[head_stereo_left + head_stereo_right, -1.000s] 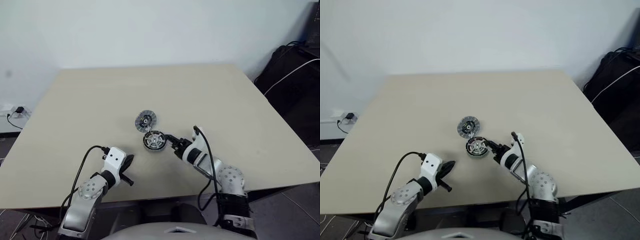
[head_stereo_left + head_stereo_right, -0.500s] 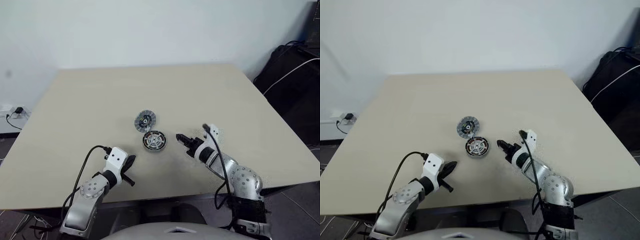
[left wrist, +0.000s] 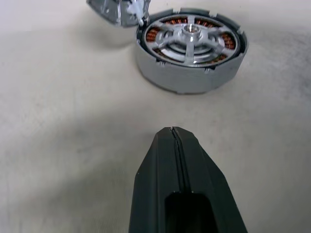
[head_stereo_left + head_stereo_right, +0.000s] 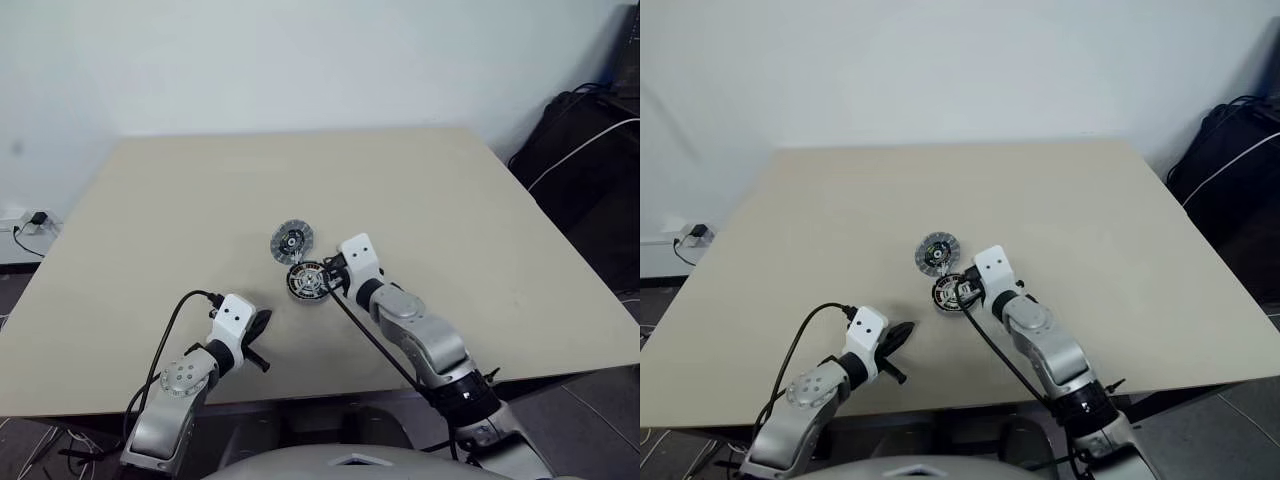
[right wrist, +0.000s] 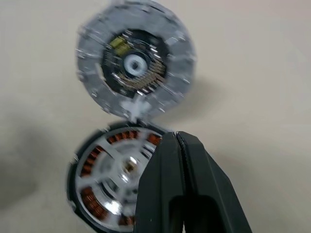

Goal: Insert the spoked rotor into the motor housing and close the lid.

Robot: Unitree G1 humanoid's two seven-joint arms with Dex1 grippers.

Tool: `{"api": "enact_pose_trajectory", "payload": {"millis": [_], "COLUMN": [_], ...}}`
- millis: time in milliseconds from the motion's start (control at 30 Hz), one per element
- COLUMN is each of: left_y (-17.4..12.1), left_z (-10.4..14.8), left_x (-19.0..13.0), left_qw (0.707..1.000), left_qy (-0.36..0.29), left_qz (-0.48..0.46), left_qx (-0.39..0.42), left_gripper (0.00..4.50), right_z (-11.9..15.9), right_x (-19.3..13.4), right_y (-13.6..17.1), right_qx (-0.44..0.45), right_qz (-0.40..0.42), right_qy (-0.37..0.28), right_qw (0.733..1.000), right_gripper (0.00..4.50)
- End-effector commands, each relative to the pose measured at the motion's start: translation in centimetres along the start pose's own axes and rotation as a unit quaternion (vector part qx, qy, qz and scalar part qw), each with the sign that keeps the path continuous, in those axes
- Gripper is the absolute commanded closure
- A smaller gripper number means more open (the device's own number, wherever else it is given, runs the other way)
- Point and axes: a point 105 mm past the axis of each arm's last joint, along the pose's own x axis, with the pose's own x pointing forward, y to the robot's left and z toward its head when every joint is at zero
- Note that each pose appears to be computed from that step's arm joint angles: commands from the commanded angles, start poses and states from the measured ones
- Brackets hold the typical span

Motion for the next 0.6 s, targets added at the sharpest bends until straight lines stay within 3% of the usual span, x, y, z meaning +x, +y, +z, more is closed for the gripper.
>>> {"api": "enact_pose_trajectory", "payload": {"millis": [33, 433, 600], "left_y": [0.6, 0.8, 0.7], "left_z": [1.0, 1.0, 1.2], "left_x": [-0.2, -0.5, -0.4], "left_qw": [1.0, 0.999, 0.999], "left_qy": [-0.023, -0.026, -0.028], "left_qz": [0.012, 0.023, 0.024], "left_qx": [0.007, 0.008, 0.007], "left_gripper": [4.5, 4.5, 4.5], "right_z": [1.3, -1.8, -0.4], "right_x": [0.9, 2.4, 2.2], "right_y": [0.5, 1.6, 1.2], "right_qx": [-0.021, -0.004, -0.015], "right_qz": [0.009, 0.046, 0.059], "right_qy": [-0.023, 0.044, 0.039], "right_qw": [0.999, 0.998, 0.997], "right_gripper": [4.46, 4.46, 4.46]}}
